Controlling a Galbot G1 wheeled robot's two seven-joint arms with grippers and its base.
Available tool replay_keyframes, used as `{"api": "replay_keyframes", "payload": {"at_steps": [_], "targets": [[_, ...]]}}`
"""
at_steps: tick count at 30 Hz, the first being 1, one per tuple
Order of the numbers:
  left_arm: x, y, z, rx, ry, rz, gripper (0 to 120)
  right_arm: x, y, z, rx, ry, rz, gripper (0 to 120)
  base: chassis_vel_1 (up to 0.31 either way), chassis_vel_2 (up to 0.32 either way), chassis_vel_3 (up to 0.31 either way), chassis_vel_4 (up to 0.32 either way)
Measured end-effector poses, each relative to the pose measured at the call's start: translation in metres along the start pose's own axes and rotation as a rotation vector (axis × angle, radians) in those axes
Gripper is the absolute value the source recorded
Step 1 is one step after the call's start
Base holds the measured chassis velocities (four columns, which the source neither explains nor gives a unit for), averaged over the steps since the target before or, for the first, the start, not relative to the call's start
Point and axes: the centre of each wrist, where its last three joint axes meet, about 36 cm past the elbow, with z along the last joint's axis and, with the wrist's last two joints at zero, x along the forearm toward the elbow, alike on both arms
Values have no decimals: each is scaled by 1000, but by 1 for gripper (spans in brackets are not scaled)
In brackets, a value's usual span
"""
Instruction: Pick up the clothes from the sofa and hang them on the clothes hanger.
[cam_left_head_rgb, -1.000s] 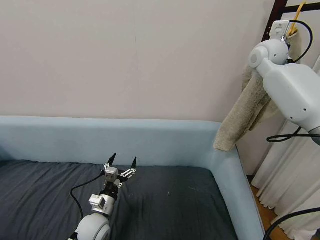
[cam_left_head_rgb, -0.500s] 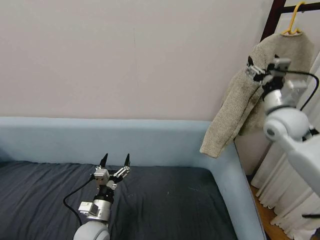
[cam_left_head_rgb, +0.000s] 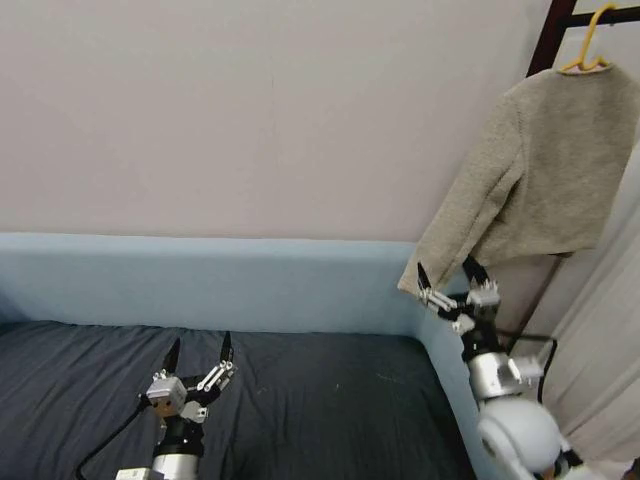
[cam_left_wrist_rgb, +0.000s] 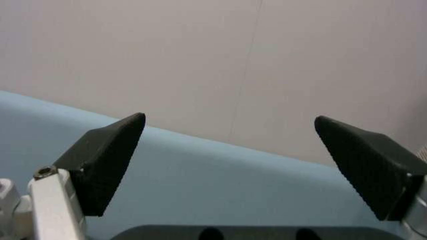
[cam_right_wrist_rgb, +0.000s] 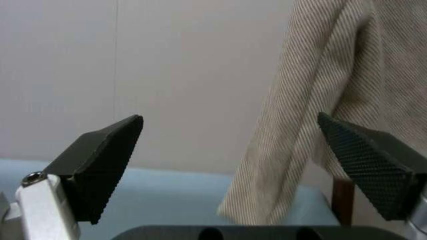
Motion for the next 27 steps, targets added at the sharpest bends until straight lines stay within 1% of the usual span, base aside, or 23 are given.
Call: {"api": "replay_keyframes", "payload": {"at_steps": [1, 3, 5, 6, 8, 10, 15, 27], "targets": [[0, 0, 0, 0, 0, 0, 100, 0, 0, 0, 0, 0, 0, 100, 0, 0, 0, 0], [11, -5, 1, -12, -9, 6, 100, 24, 11, 0, 46, 51, 39, 100, 0, 0, 0, 0], [21, -10, -2, -15, 1, 2, 100, 49, 22, -4, 92, 110, 81, 100, 0, 0, 0, 0], [21, -10, -2, -15, 1, 2, 100, 49, 22, -4, 92, 110, 81, 100, 0, 0, 0, 0], [25, -11, -6, -19, 11, 0, 100, 66, 25, -9, 108, 143, 107, 100, 0, 0, 0, 0], [26, -11, -10, -26, 25, 5, 100, 79, 22, -17, 123, 170, 142, 100, 0, 0, 0, 0], [28, -10, -14, -34, 47, 3, 100, 85, 18, -22, 127, 185, 161, 100, 0, 0, 0, 0], [27, -10, -14, -33, 47, 4, 100, 82, 18, -22, 120, 181, 160, 100, 0, 0, 0, 0]]}}
